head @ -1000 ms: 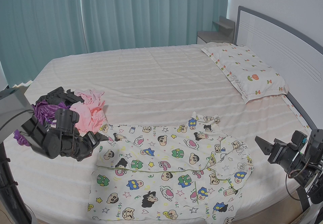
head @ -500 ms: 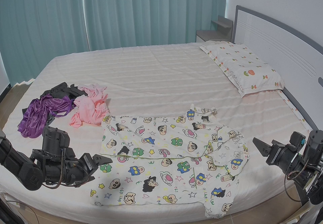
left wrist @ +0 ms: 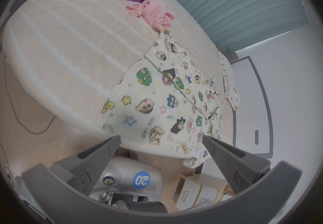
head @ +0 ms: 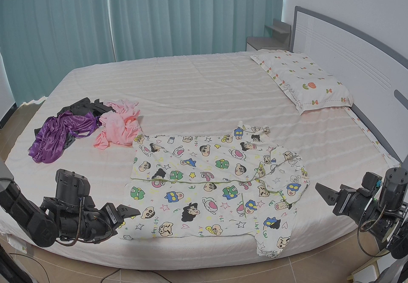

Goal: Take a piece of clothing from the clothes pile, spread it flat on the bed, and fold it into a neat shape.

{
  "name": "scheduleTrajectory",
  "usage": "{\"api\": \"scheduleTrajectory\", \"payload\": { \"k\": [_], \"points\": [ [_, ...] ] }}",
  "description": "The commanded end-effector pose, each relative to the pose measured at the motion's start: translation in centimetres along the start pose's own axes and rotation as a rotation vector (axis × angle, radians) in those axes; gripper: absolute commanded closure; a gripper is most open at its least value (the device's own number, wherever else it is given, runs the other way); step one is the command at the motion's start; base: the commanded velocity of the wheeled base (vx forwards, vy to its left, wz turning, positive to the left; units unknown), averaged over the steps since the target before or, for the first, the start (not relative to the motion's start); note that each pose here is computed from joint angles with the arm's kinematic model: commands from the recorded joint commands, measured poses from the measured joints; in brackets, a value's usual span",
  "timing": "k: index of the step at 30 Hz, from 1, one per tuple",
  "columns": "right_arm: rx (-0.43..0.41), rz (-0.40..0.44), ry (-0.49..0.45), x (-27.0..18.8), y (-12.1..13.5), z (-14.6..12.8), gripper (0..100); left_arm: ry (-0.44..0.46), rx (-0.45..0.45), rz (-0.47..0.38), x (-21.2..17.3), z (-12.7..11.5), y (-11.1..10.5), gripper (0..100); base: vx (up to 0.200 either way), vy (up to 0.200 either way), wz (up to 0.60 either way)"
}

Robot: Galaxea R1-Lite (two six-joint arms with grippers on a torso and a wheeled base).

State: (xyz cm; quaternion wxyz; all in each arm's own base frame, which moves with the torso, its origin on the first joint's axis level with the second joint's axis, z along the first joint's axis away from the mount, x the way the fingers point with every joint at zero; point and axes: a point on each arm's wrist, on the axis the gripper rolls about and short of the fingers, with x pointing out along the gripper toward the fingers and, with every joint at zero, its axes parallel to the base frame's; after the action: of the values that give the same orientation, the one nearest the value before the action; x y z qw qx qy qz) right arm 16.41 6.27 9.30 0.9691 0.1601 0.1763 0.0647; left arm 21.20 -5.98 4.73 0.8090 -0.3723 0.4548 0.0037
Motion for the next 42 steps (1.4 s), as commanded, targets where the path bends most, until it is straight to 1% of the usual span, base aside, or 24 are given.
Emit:
{"api": "scheduleTrajectory", "payload": {
  "k": [1,3,6,10,12,16,19,26,31,33,34,36,39,41,42],
  "points": [
    [0.017,0.005,0.036,-0.1,0.0,-0.7,0,0.034,0.036,0.119,3.0,-0.9,2.0,0,0.000,0.000,0.00],
    [0.015,0.008,0.049,0.0,0.1,-0.9,0,0.033,0.088,0.150,4.2,-1.0,2.6,0,0.000,0.000,0.00],
    [0.011,0.007,0.054,0.1,0.2,-1.0,0,-0.005,0.156,0.186,5.9,-1.1,3.3,0,0.000,0.000,0.00],
    [0.012,0.007,0.060,0.1,0.2,-1.1,0,-0.008,0.191,0.208,7.1,-2.0,3.9,0,0.000,0.000,0.00],
    [0.010,0.008,0.066,0.2,0.2,-1.2,0,-0.018,0.195,0.216,7.5,-2.0,4.0,0,0.000,0.000,0.00],
    [0.005,0.008,0.074,0.3,0.3,-1.3,0,-0.011,0.248,0.240,7.8,-2.2,4.4,0,0.000,0.000,0.00],
    [0.004,0.010,0.075,0.3,0.3,-1.3,0,-0.013,0.250,0.242,8.0,-2.2,4.4,0,0.000,0.000,0.00],
    [0.001,0.013,0.072,0.2,0.5,-1.3,0,-0.066,0.243,0.197,9.3,-1.4,4.1,0,0.000,0.000,0.00],
    [0.001,0.013,0.077,0.2,0.4,-1.4,0,-0.086,0.243,0.194,9.6,-1.1,3.9,0,0.000,0.000,0.00],
    [0.000,0.012,0.080,0.2,0.4,-1.4,0,-0.098,0.240,0.216,10.0,-1.1,4.1,0,0.000,0.000,0.00],
    [0.000,0.010,0.084,0.2,0.4,-1.5,0,-0.103,0.241,0.220,10.1,-1.1,4.1,100,0.000,0.000,0.00],
    [-0.001,0.006,0.092,0.2,0.4,-1.6,0,-0.107,0.241,0.224,10.0,-1.1,4.1,100,0.000,0.000,0.00],
    [0.001,-0.010,0.153,0.3,0.1,-2.2,0,-0.120,0.219,0.220,9.9,-0.9,4.0,100,0.000,0.000,0.00],
    [0.002,-0.011,0.155,0.3,0.1,-2.2,0,-0.120,0.217,0.220,9.9,-0.9,4.0,100,0.000,0.000,0.00],
    [0.004,-0.015,0.207,0.9,0.0,-2.9,0,-0.152,0.177,0.211,9.6,-0.7,3.6,100,0.000,0.000,0.00]
  ]
}}
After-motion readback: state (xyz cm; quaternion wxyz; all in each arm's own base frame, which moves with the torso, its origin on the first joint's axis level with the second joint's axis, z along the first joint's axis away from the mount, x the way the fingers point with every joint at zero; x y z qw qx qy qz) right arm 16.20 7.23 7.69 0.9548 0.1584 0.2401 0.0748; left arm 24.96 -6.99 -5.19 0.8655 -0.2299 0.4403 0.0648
